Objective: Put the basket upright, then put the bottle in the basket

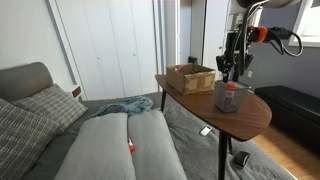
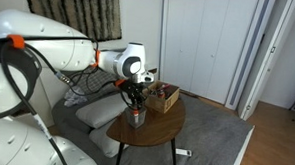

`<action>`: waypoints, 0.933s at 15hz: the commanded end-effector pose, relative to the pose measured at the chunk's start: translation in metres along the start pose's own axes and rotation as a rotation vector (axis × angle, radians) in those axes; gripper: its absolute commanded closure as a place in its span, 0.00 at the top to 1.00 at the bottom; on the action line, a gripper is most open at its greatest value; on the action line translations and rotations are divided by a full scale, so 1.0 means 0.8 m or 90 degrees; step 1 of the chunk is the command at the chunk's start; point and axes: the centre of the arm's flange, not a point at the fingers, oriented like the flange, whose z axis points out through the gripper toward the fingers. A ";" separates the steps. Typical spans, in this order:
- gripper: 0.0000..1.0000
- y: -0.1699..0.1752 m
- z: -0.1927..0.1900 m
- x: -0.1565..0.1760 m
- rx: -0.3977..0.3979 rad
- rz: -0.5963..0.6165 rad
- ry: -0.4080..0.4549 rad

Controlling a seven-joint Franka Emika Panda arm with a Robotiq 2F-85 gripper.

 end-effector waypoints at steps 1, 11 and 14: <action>0.76 0.007 -0.026 -0.008 0.027 0.002 0.036; 1.00 0.013 -0.117 -0.028 0.041 0.016 0.118; 1.00 0.013 -0.133 -0.034 0.040 0.015 0.128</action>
